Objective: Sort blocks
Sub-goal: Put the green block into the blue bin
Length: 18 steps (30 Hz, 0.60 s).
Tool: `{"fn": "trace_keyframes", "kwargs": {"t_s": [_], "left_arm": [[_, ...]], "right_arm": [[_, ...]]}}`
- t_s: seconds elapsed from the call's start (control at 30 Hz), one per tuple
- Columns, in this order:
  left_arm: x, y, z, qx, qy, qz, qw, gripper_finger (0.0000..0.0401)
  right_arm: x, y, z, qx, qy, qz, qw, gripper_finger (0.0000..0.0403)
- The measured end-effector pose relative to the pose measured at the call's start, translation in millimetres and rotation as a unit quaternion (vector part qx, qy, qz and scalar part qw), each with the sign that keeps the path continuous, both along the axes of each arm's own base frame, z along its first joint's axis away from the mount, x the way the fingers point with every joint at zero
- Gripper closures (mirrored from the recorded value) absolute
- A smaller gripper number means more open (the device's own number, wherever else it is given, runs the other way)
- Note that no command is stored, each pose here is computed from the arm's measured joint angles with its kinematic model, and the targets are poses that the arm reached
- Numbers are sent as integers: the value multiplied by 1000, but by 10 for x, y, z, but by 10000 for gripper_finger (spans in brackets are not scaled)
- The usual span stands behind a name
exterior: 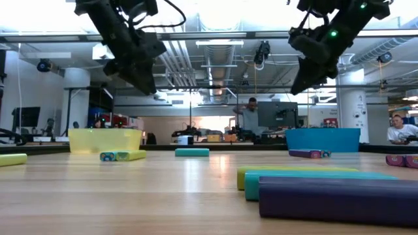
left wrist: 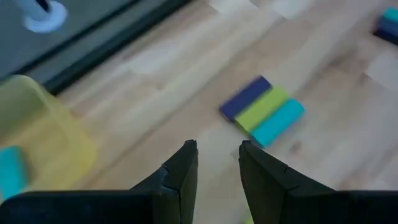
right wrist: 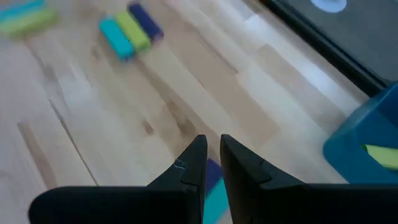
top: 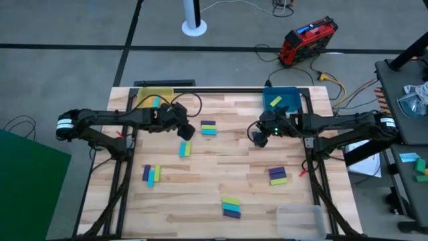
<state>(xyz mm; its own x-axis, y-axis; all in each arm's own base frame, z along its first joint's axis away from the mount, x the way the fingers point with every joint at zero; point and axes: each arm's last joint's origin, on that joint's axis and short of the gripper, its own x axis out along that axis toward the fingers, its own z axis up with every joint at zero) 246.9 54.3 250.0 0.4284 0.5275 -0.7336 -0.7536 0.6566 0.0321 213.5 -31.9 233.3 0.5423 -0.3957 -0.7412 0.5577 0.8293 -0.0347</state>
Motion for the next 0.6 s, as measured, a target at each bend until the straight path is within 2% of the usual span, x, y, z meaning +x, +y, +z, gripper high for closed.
{"fn": "trace_keyframes", "kwargs": {"t_s": [0.13, 0.3, 0.43, 0.5, 0.6], "left_arm": [[-8, -11, -36, 9, 16, -19, 1000, 304], [-18, -13, -66, 17, 31, -34, 999, 304], [-6, -28, -28, 4, 29, -53, 998, 304], [9, -61, -5, -24, 28, -100, 994, 304], [66, -118, 36, -65, 8, -200, 978, 304]], "right_arm": [[-22, 91, -44, -4, 45, 97, 994, 367], [3, 115, -36, -38, 52, 148, 987, 367], [39, 114, 64, -43, 37, 150, 987, 367], [63, 112, 156, -34, 19, 134, 990, 367], [110, 96, 352, -8, -30, 82, 996, 367]]}}
